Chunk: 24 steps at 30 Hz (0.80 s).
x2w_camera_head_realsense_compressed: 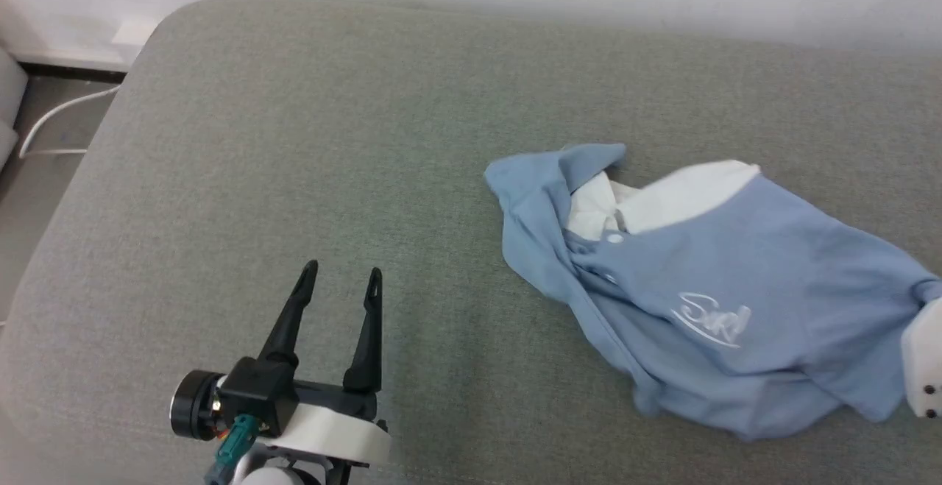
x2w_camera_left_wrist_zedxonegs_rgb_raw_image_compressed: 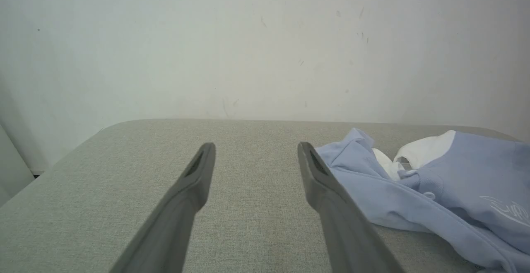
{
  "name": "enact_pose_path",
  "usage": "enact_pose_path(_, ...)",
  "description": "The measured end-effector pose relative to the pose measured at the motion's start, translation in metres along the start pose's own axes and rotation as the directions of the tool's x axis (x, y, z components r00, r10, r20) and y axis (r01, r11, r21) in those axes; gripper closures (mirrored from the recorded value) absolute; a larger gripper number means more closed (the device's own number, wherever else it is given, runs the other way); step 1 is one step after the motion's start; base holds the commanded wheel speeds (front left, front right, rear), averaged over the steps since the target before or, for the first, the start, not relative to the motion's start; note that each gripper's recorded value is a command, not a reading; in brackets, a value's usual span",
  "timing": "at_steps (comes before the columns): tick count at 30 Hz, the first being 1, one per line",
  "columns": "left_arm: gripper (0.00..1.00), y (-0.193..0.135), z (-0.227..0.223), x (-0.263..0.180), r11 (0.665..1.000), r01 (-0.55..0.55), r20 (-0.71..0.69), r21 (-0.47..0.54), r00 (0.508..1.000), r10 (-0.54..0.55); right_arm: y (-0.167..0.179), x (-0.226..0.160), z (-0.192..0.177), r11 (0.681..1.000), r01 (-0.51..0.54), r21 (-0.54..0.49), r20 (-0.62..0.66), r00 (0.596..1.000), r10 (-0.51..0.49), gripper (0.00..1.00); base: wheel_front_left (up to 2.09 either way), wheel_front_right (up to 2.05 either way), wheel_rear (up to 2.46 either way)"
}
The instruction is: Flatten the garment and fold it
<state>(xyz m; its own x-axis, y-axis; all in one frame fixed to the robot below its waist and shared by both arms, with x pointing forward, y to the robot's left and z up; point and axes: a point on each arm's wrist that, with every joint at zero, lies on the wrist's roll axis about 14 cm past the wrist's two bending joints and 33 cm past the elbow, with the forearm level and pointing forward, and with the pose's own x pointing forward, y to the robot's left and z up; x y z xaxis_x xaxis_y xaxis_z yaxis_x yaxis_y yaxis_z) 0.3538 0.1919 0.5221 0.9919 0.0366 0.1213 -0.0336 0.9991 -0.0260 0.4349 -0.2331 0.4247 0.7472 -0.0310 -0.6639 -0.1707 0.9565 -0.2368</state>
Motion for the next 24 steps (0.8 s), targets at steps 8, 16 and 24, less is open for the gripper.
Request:
enact_pose_path(8, 0.0, -0.02, 0.001, 0.007, 0.998, 0.061, 0.009, -0.028, 0.998, -0.061, -0.031, -0.001, -0.023, 0.996, 0.089, -0.023, 0.005, 0.996, -0.089, 0.0, 0.0, 0.0, 0.0)
enact_pose_path(16, 0.0, -0.051, -0.017, 0.021, 0.982, 0.169, -0.035, -0.083, 0.984, -0.172, -0.011, -0.02, 0.022, 0.995, 0.053, 0.088, 0.272, 0.959, -0.075, 0.0, 0.0, 0.0, 0.0)
enact_pose_path(24, 0.0, -0.108, -0.055, 0.07, 0.922, 0.386, -0.282, -0.035, 0.881, -0.38, 0.003, -0.048, 0.026, 0.986, 0.019, 0.167, 0.373, 0.924, -0.081, 0.0, 0.0, 0.0, 0.0)
